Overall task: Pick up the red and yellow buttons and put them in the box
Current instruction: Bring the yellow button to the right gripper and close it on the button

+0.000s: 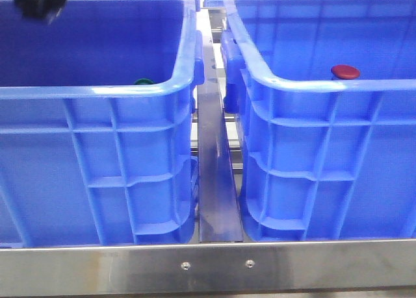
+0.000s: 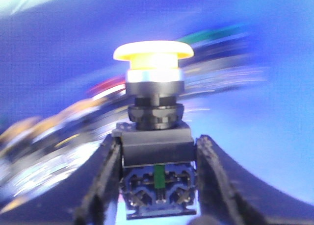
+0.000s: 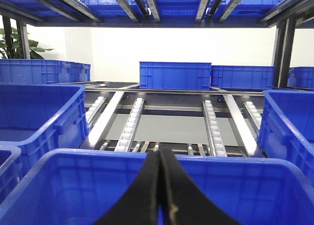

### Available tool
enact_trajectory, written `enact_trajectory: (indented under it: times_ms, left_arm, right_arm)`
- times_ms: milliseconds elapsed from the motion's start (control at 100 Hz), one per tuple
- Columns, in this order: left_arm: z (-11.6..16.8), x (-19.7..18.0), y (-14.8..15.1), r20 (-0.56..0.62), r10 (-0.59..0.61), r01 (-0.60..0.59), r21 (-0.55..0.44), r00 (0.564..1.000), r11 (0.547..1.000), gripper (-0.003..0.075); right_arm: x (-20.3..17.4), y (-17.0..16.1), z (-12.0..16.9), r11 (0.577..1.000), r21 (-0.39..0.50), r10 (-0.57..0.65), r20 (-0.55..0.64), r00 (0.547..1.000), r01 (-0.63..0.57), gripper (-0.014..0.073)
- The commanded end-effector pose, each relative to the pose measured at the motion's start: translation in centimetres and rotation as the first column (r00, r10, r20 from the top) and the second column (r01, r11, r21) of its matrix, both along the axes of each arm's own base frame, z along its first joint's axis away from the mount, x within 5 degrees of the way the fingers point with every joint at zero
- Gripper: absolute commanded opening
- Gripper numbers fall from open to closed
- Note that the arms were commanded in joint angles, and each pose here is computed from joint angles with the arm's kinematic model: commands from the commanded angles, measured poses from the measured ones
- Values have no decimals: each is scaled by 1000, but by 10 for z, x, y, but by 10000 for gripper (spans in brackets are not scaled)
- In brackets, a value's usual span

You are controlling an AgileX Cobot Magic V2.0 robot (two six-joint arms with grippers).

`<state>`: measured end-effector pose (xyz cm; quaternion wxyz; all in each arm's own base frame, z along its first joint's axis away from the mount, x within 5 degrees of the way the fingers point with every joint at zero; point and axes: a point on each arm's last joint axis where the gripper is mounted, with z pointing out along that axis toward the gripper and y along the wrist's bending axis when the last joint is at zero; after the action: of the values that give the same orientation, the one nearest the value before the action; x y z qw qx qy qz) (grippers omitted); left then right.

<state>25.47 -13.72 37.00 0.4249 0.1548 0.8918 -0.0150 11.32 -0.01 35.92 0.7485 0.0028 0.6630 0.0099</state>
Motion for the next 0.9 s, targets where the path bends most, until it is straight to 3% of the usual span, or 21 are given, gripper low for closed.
enact_trajectory:
  times_ms: [0, 230, 320, 420, 540, 630, 750, 890]
  left_arm:
    - [40, -34, -11, 157, -126, 137, -64, 979, 988, -20]
    - [63, -99, -45, 237, -383, 415, -107, 893, 903, -20]
    - [64, -112, -56, 239, -445, 478, -106, 863, 872, -20]
    - [63, -120, -64, 238, -485, 519, -104, 841, 849, -20]
    - [63, -122, -66, 241, -497, 531, -106, 834, 841, -20]
    - [63, -122, -66, 241, -497, 531, -106, 834, 841, -20]
    - [63, -122, -66, 242, -497, 532, -106, 833, 840, -20]
    - [63, -122, -66, 241, -497, 532, -108, 834, 840, -20]
  right_arm:
    - [-2, 4, 11, 997, 64, 50, 45, 998, -53, -68]
    - [-3, 7, 12, 994, 58, 87, 56, 995, -90, -67]
    - [-3, 10, 12, 991, 52, 119, 66, 991, -123, -27]
    - [-4, 15, 14, 983, 41, 173, 83, 981, -177, 126]
    - [-6, 21, 16, 970, 29, 239, 103, 966, -243, 414]
    - [-7, 25, 17, 955, 39, 289, 116, 950, -295, 561]
    - [-10, 31, 18, 910, 162, 364, 133, 922, -383, 601]
    - [-7, 38, 18, 778, 390, 478, 141, 867, -492, 601]
